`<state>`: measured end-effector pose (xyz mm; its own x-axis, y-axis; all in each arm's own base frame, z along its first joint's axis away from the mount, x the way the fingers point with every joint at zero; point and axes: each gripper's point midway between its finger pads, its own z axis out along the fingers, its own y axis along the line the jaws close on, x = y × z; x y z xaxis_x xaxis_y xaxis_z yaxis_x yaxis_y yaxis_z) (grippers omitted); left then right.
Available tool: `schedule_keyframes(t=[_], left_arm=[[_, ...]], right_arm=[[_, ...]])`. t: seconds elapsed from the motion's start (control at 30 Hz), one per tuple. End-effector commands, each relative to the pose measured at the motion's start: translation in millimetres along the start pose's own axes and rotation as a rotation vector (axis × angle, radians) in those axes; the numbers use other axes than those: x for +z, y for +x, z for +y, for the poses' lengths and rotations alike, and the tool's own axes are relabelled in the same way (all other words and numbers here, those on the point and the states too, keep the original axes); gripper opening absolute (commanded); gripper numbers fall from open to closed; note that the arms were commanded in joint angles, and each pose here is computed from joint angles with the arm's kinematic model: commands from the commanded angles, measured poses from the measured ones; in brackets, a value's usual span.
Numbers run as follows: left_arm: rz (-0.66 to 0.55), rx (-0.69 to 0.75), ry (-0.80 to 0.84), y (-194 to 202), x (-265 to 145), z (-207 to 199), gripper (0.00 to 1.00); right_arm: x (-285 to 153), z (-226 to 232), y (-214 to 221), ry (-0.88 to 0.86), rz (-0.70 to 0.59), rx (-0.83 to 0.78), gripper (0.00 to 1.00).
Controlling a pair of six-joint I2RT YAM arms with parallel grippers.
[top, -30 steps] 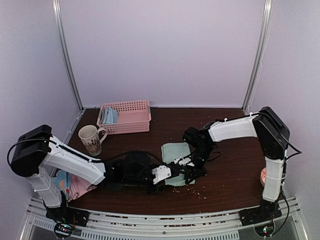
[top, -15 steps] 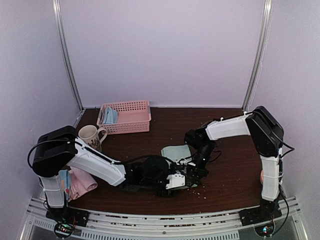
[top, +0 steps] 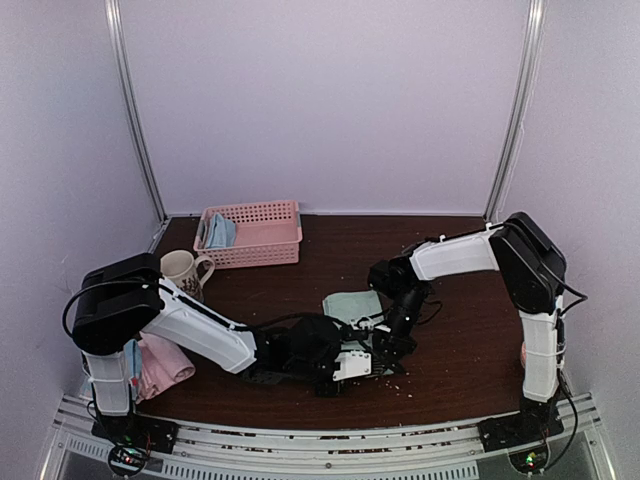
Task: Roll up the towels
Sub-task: Roll the towel at the center of the board.
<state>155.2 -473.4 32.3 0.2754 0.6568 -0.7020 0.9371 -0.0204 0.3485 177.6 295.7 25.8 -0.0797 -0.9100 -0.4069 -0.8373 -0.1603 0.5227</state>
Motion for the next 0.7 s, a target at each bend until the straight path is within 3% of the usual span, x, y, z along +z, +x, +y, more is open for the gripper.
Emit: schedule_keyframes(t=[0.0,0.27,0.37,0.5,0.67], left_arm=[[-0.053,-0.029,0.018,-14.0,2.6,-1.7,0.10],[-0.068,-0.157,0.115,-10.2,-4.1,0.5,0.00],[-0.082,-0.252,0.184,-11.1,-4.7,6.2,0.00],[-0.093,-0.452,0.342,-4.2,-1.0,13.6,0.00],[-0.146,-0.715,0.527,7.6,1.2,26.5,0.00]], right_arm=[[-0.3,3.1,0.4,-0.035,-0.014,0.019,0.06],[-81.2,23.7,-10.8,-0.033,-0.211,0.003,0.39],[-114.4,28.6,-13.1,0.004,-0.298,0.032,0.40],[-149.1,32.3,-16.0,0.110,-0.370,0.076,0.35],[-179.7,1.0,-14.4,0.447,-0.431,0.130,0.31]])
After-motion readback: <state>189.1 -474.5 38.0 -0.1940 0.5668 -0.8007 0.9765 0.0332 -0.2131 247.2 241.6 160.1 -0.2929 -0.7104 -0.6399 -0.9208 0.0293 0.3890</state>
